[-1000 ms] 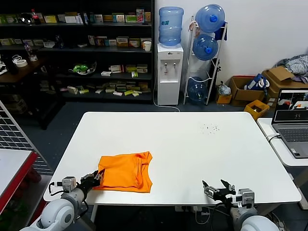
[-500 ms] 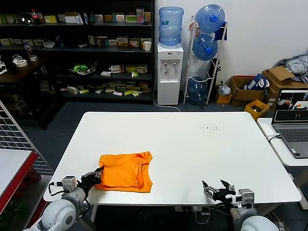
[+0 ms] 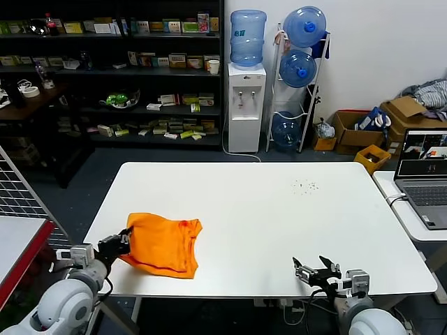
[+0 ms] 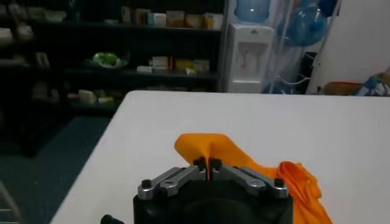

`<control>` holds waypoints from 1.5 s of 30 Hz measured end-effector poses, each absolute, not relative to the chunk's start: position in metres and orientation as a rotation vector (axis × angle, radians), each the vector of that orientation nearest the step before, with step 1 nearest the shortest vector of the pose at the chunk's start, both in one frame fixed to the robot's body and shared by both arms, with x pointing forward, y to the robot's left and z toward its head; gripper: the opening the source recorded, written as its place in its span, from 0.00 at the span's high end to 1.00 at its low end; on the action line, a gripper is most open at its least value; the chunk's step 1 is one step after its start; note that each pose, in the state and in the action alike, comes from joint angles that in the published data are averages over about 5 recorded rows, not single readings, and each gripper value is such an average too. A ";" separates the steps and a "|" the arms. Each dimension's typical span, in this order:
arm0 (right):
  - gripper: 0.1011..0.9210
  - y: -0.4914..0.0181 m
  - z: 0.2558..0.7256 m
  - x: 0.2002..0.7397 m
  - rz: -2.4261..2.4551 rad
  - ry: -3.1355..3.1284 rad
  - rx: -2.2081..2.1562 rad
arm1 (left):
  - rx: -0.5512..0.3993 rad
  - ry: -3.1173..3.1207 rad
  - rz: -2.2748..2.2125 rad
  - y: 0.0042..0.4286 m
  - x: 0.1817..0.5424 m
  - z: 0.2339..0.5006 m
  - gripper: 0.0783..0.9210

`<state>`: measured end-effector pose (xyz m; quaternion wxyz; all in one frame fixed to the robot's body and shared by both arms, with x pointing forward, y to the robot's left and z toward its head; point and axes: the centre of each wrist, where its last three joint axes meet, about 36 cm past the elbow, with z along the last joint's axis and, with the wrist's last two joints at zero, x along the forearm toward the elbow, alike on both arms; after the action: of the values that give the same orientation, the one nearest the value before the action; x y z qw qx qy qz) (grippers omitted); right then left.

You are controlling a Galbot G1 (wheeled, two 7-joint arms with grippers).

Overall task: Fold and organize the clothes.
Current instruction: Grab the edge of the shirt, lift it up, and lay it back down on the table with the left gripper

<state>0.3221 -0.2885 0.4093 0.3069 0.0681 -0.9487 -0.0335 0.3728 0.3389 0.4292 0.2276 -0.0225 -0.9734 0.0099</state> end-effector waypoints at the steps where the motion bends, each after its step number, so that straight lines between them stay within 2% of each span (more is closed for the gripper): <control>1: 0.12 -0.289 0.409 0.322 -0.089 -2.511 0.182 | -0.047 -2.686 0.016 0.344 0.374 0.432 0.97; 7: 0.12 -0.289 0.410 0.324 -0.093 -2.518 0.190 | 0.061 -2.710 -0.072 0.383 0.386 0.445 0.97; 15: 0.12 -0.290 0.408 0.325 -0.097 -2.520 0.187 | 0.217 -2.686 -0.180 0.432 0.393 0.447 0.97; 20: 0.12 -0.289 0.408 0.324 -0.099 -2.521 0.179 | 0.243 -2.687 -0.182 0.437 0.393 0.448 0.97; 23: 0.12 -0.289 0.409 0.322 -0.099 -2.523 0.167 | 0.215 -2.701 -0.149 0.425 0.393 0.452 0.97; 29: 0.12 -0.291 0.410 0.314 -0.099 -2.523 0.131 | 0.072 -2.690 0.062 0.356 0.393 0.453 0.97; 37: 0.12 -0.296 0.411 0.301 -0.101 -2.514 0.075 | -0.129 -2.530 0.413 0.218 0.412 0.439 0.97; 45: 0.12 -0.301 0.412 0.297 -0.102 -2.513 0.047 | -0.320 -2.404 0.517 0.096 0.436 0.433 0.97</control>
<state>0.2972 -0.3006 0.4122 0.3079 0.0176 -0.9505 -0.0386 0.4364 0.0963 0.4332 0.3252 -0.1219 -0.9168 0.1973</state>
